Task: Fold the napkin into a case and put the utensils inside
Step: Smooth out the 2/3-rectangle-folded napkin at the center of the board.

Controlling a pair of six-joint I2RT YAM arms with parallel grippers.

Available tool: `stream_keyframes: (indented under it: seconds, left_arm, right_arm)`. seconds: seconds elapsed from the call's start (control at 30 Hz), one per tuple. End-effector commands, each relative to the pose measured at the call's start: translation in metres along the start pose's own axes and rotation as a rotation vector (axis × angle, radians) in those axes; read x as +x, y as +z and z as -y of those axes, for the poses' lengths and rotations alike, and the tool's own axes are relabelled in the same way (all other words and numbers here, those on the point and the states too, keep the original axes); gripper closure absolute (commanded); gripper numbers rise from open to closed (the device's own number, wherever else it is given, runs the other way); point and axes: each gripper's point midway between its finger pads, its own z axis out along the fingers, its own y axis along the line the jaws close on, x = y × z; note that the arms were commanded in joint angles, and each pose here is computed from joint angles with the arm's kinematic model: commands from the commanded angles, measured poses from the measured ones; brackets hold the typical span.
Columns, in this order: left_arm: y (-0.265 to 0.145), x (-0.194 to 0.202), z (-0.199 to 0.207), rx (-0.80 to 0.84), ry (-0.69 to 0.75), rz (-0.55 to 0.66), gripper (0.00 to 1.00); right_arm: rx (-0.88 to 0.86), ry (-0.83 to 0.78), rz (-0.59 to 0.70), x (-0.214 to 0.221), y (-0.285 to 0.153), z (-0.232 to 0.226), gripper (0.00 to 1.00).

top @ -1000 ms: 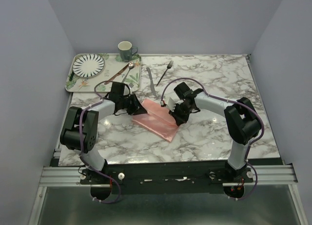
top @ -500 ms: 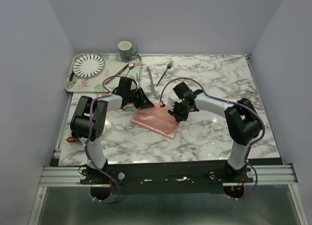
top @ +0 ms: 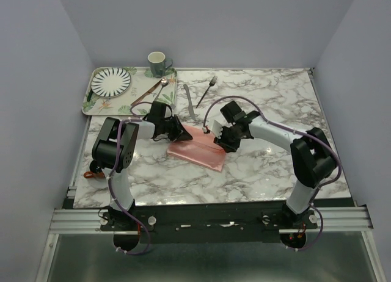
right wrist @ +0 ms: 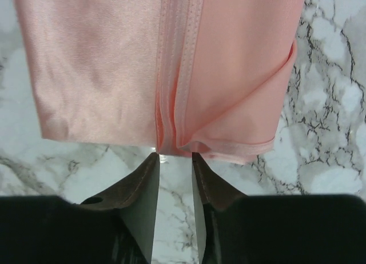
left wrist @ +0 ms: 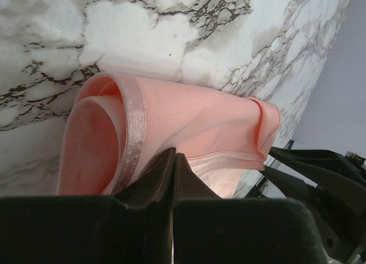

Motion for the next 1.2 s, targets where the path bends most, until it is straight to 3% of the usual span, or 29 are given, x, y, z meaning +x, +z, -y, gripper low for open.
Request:
stream_keyframes:
  seconds: [0.0, 0.2, 0.5, 0.73, 1.17]
  left_arm:
    - [0.009, 0.013, -0.040, -0.122, -0.047, -0.012, 0.91]
    - [0.009, 0.016, -0.045, -0.129, -0.069, -0.005, 0.91]
    - [0.011, 0.018, -0.045, -0.127, -0.069, -0.010, 0.91]
    - [0.010, 0.018, -0.045, -0.126, -0.072, -0.009, 0.92]
    - [0.011, 0.017, -0.041, -0.110, -0.074, -0.010, 0.91]
  right_arm:
    - [-0.092, 0.148, 0.042, -0.012, -0.041, -0.021, 0.62]
    - [-0.144, 0.410, 0.108, -0.021, -0.066, -0.010, 0.59]
    - [-0.264, 0.840, 0.122, -0.025, -0.050, 0.017, 0.60]
    - [-0.357, 0.992, 0.125, -0.031, -0.035, 0.016, 0.61]
    - [-0.373, 1.119, 0.036, -0.014, -0.004, 0.013, 0.61]
